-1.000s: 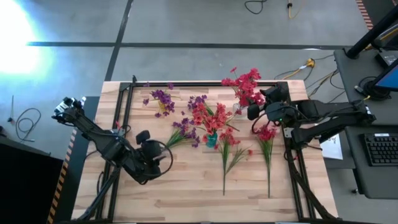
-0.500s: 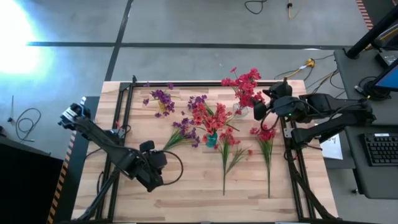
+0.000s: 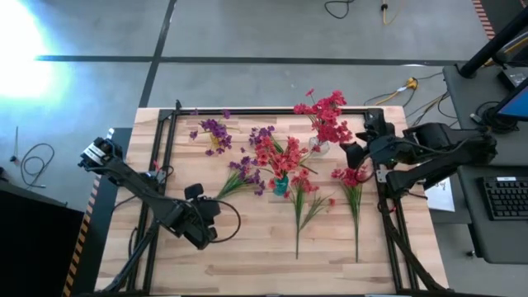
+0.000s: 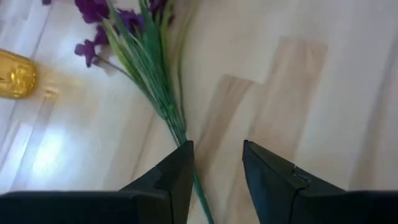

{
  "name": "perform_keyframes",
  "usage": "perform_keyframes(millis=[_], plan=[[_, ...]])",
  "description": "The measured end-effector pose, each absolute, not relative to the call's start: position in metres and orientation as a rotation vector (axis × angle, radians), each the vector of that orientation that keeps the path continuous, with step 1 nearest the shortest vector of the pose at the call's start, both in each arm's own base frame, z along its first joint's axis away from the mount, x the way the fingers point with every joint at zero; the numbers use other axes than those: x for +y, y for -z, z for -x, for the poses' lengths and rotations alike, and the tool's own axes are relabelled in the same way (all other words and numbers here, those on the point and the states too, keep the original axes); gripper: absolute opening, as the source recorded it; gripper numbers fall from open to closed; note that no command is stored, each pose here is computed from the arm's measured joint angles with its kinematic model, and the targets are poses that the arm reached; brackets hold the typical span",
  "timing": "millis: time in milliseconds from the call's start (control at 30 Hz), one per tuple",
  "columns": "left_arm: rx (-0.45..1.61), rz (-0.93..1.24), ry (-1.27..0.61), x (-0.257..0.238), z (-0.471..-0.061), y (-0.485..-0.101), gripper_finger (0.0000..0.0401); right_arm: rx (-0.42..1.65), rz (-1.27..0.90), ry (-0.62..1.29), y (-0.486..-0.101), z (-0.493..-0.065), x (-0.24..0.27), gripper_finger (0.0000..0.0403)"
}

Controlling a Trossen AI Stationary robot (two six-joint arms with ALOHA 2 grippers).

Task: Sort flowers into vase by color
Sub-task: Put the bottom violet flowers into the yellow vase

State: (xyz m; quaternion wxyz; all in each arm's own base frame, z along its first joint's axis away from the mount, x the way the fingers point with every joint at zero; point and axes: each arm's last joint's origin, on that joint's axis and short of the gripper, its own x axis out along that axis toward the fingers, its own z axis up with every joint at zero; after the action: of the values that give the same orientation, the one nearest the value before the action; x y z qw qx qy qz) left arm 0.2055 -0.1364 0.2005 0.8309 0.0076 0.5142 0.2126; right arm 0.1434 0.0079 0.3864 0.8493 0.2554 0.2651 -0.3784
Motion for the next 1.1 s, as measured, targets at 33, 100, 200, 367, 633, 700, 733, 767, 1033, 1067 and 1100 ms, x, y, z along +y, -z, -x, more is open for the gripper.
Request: perform_keyframes(millis=[33,100,200,367,633,700,733,767,1033,1067,1100], plan=[[1.078,-0.015,-0.463,-0.135,-0.205,-0.197,0.0122,0.556,-0.541,0.793,-0.388,-0.143,0.008,0.0343],[1.073,-0.008,-0.480,-0.130,-0.205,-0.188,0.0121,0.550,-0.551,0.781,-0.391,-0.142,0.009,0.0343],[1.047,0.031,-0.488,-0.124,-0.206,-0.174,0.0125,0.544,-0.562,0.756,-0.396,-0.141,0.009,0.0343],[1.028,0.065,-0.501,-0.116,-0.204,-0.157,0.0150,0.541,-0.562,0.744,-0.399,-0.141,0.011,0.0343],[1.026,0.079,-0.531,-0.104,-0.201,-0.142,0.0194,0.593,-0.529,0.766,-0.390,-0.157,0.014,0.0343],[1.015,0.080,-0.522,-0.102,-0.200,-0.138,0.0193,0.605,-0.520,0.770,-0.388,-0.161,0.015,0.0343],[1.010,0.082,-0.518,-0.101,-0.199,-0.135,0.0192,0.611,-0.513,0.770,-0.387,-0.162,0.015,0.0343],[1.003,0.088,-0.516,-0.100,-0.198,-0.132,0.0189,0.616,-0.508,0.771,-0.386,-0.164,0.015,0.0343],[0.966,0.153,-0.524,-0.095,-0.193,-0.119,0.0144,0.633,-0.494,0.773,-0.384,-0.168,0.016,0.0343],[0.964,0.160,-0.526,-0.096,-0.193,-0.119,0.0135,0.633,-0.494,0.773,-0.384,-0.168,0.016,0.0343],[0.962,0.164,-0.527,-0.096,-0.193,-0.119,0.0126,0.633,-0.494,0.773,-0.384,-0.168,0.016,0.0343]])
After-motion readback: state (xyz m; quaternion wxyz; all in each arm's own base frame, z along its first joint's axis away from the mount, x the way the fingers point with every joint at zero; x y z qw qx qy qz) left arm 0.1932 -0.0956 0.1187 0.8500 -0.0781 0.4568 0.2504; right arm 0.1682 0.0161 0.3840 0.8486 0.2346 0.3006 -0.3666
